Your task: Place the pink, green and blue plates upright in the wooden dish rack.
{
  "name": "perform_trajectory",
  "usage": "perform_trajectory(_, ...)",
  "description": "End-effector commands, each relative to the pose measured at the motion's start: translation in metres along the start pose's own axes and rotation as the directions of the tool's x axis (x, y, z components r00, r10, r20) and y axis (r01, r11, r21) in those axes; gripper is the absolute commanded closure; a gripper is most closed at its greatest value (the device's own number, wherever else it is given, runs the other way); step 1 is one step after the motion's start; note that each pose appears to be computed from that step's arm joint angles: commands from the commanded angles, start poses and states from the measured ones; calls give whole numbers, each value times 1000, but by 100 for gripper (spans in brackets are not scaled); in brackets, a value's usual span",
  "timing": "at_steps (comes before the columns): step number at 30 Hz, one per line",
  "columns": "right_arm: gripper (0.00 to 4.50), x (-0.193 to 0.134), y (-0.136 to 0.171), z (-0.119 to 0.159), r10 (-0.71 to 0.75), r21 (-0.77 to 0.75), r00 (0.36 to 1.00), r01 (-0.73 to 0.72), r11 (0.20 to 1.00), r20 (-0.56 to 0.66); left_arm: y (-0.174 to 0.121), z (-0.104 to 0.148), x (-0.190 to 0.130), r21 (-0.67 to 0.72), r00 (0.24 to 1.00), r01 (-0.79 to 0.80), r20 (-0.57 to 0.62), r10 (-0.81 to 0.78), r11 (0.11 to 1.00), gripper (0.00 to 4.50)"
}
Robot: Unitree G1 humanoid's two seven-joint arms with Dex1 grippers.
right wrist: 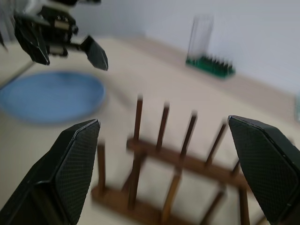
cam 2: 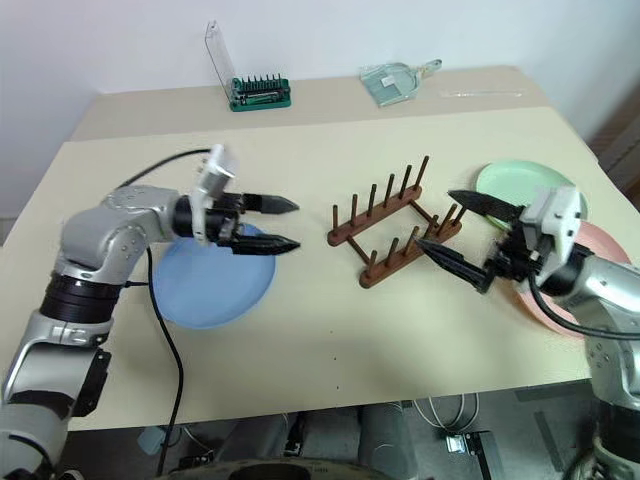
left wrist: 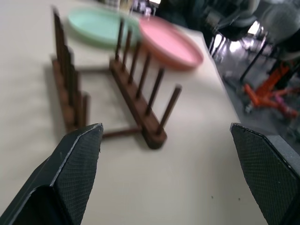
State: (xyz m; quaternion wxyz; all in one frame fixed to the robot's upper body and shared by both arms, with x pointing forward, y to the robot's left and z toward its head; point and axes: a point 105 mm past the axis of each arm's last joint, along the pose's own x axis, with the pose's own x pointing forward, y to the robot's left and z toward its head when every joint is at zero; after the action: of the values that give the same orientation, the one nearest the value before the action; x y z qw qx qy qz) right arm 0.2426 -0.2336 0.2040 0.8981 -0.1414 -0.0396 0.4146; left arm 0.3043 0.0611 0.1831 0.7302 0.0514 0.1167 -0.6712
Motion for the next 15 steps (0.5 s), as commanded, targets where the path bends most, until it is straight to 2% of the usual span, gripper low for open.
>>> perform_trajectory(1,4,-23,9,8,26,-24,998,-28,999,-63,-9,0,19,26,999,-13,-49,14,1000,0)
perform_trajectory(3,4,-35,8,3,12,-8,992,-13,1000,-122,-15,5,27,-3,999,3,-39,-3,1000,0)
perform_trajectory(7,4,-48,4,-4,-20,-19,979,17,1000,-204,-20,-4,45,43,994,-37,-104,41,998,0)
perform_trajectory(13,4,-44,4,-6,-35,-32,982,29,999,-185,-21,-25,69,-44,981,-100,-174,91,994,0)
perform_trajectory(15,4,-43,3,-6,-39,-41,983,32,999,-181,-15,-30,75,-29,968,-150,-208,141,988,0)
